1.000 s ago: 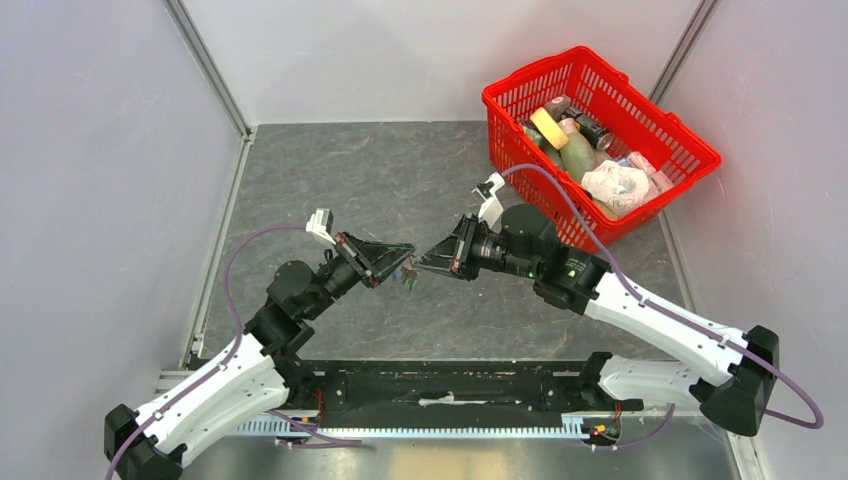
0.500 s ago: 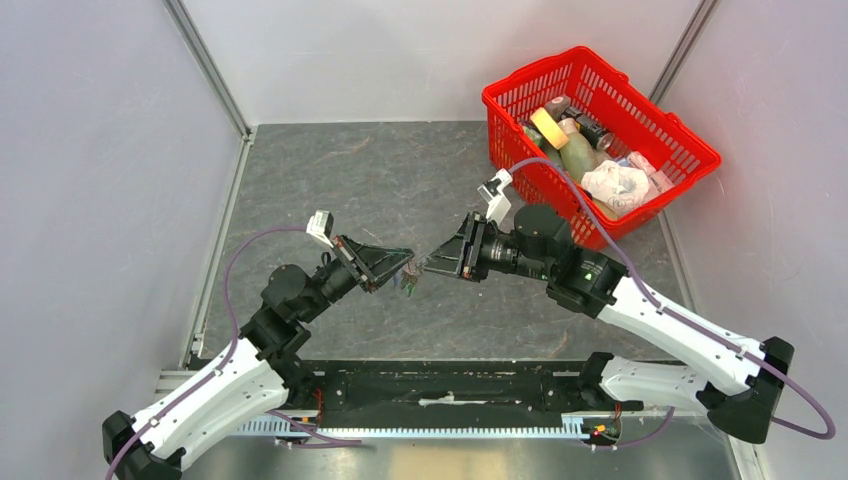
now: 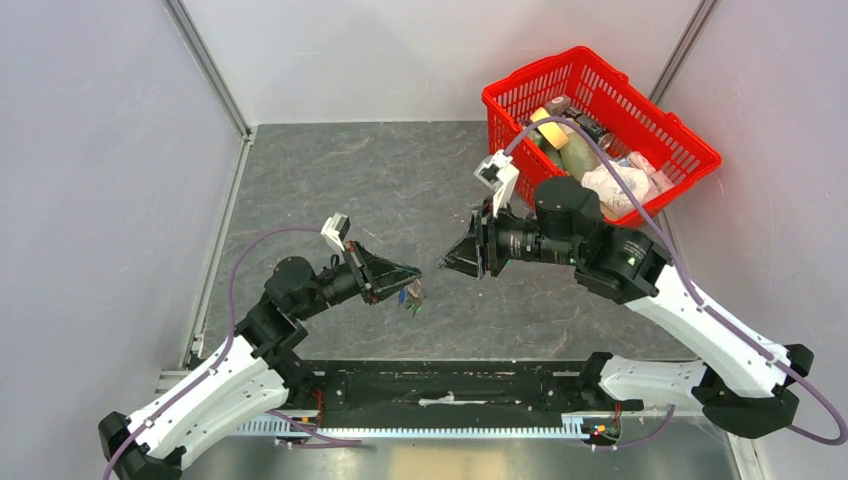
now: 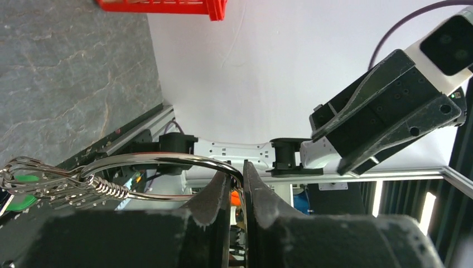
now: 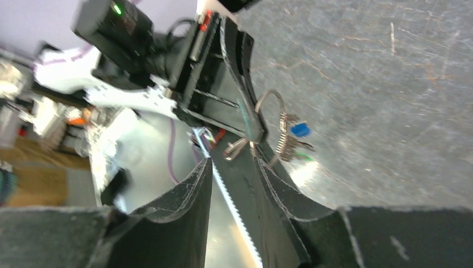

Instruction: Put the keys on the keyring

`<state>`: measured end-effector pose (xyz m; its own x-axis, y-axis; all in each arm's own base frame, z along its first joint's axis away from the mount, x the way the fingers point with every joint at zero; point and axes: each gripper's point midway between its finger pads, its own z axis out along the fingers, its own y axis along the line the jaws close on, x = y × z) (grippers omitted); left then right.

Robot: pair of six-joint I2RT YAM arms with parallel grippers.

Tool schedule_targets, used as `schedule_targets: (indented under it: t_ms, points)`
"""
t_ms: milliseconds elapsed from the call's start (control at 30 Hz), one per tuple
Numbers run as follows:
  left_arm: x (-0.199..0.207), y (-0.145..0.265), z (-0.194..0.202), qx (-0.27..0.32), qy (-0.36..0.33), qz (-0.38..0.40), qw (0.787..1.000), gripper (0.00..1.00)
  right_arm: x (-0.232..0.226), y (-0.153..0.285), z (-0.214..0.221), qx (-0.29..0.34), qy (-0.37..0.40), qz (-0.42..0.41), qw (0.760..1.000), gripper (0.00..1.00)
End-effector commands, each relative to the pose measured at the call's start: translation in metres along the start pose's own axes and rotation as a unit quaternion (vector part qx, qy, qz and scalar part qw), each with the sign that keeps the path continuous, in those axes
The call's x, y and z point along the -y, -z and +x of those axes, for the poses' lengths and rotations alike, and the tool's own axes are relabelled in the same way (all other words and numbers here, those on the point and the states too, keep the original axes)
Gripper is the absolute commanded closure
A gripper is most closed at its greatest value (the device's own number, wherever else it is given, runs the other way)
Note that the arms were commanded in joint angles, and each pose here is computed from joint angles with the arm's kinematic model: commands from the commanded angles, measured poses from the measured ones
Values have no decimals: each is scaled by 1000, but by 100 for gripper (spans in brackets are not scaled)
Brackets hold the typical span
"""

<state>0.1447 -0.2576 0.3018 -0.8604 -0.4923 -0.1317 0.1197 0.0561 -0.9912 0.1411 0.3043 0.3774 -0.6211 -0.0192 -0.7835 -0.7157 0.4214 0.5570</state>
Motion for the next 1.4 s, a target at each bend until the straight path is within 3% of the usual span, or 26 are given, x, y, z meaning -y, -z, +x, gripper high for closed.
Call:
schedule_targets:
  t_ms: [0,133,267,500,667,867,1033,1367]
  points:
    - [5,9,12,-33,28,-9,999,98,8,4,31,-75,125,-13,989,60]
    - [-3,8,14,-36,35,-20,999,98,1,5,53,-99,249,-35,963,59]
    - [-15,3,17,-49,49,-38,997,98,-13,4,72,-107,366,-82,921,56]
    - [-22,1,17,-53,62,-40,996,98,-17,1,87,-80,535,-105,835,54]
    - [-23,0,17,-58,65,-35,996,98,-17,-19,95,-66,655,-86,748,53]
    - [-21,2,17,-60,65,-29,996,98,-26,-35,75,-21,731,-28,681,62]
    - [-21,4,18,-63,67,-23,995,98,-37,-32,66,4,737,-33,675,62]
    - [-17,7,19,-71,65,-16,995,98,-22,-32,79,-53,755,-31,652,60]
